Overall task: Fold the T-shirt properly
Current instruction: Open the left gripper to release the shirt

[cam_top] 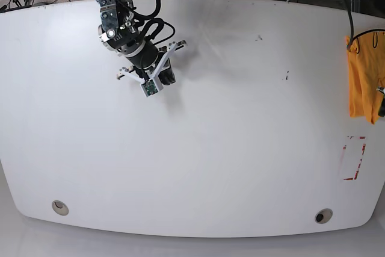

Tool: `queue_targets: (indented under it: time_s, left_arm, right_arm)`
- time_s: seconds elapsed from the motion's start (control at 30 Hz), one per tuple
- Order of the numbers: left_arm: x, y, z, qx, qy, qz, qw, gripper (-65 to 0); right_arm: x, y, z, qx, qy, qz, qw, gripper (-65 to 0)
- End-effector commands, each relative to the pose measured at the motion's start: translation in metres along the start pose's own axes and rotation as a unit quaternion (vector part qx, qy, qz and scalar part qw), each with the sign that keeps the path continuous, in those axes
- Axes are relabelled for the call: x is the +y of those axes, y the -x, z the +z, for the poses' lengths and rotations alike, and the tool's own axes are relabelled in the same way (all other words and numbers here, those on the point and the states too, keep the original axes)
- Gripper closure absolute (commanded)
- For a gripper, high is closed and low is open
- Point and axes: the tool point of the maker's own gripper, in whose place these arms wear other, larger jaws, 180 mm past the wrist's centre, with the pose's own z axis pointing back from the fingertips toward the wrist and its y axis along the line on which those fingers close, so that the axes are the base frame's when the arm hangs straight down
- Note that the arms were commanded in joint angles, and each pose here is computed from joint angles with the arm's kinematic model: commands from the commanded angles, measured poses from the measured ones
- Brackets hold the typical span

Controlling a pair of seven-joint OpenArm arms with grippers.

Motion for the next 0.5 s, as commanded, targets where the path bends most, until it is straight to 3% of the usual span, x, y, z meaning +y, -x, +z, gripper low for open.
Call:
queue_targets:
  time_s: [0.0, 0.23, 0.47]
  left_arm:
    - [0.017, -0.038, 0.015, -0.032, -0.03, -0.018, 0.999, -30.0]
    - [-0.006, -0.07, 0.022, -0.058, -0.04, -0.028, 0.997, -30.0]
    - [-0.062, -0.092, 0.036, -0.084, -0.035, -0.043, 0.995, -30.0]
  right_arm:
    - [0.001, -0.02, 0.005, -0.032, -0.002, 0.009, 0.9994, -4.4]
    - [0.001, -0.022, 0.005, -0.034, -0.002, 0.01, 0.9994, -4.4]
    - [0.0, -0.024, 0.005, -0.036, -0.002, 0.011, 0.9993, -4.4]
